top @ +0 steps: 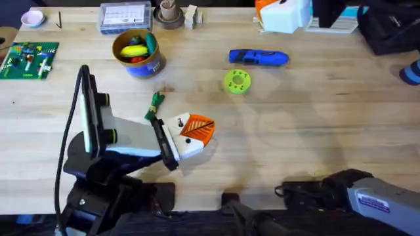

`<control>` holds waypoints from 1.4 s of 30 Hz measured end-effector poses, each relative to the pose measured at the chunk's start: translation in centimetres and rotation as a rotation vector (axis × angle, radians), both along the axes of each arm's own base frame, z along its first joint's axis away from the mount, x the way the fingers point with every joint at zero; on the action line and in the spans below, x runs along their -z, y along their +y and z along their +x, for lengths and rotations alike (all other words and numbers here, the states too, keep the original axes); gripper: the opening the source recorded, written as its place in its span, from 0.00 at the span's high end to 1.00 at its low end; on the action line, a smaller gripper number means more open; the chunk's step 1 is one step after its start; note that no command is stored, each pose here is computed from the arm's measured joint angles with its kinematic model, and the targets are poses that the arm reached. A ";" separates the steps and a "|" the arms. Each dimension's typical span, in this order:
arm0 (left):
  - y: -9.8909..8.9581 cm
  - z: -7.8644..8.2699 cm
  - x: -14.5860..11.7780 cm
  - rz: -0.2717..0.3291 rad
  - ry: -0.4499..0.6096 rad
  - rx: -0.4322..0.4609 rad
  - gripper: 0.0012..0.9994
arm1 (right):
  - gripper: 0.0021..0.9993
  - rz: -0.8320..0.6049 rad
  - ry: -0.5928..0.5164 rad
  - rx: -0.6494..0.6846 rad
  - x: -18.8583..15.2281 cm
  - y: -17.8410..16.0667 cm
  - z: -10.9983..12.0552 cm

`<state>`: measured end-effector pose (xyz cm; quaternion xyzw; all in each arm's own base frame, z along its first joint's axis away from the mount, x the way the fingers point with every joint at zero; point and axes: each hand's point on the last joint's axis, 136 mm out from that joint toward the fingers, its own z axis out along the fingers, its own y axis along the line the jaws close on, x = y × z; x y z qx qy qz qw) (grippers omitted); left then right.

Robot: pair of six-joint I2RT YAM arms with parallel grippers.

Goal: Pick up the gripper from the table and insert it into the empty holder that is missing its gripper. Then pick up a screw, insert it into the mounting hole, and use the screwdriver to tighten it. Finally, clean up the table by picking up the vegetable and placing it into the bucket.

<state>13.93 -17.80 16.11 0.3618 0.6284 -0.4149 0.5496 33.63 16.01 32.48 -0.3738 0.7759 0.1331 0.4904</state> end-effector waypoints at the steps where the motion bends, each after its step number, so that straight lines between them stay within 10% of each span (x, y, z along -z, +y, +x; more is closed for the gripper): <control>1: 0.0 0.0 0.0 0.000 0.000 0.000 0.99 | 0.01 0.041 0.029 -0.024 -0.1 0.6 -0.6; 16: 0.0 0.1 0.0 0.000 -0.001 -0.003 0.99 | 0.01 0.305 0.606 -0.269 2.7 8.5 -9.9; 30: 0.0 0.1 0.0 0.000 -0.001 -0.003 0.99 | 0.02 0.016 0.588 -0.497 7.1 14.3 -16.5; 42: 0.0 0.1 0.0 0.000 -0.001 -0.003 0.99 | 0.28 -0.091 0.546 -0.543 10.3 17.6 -16.7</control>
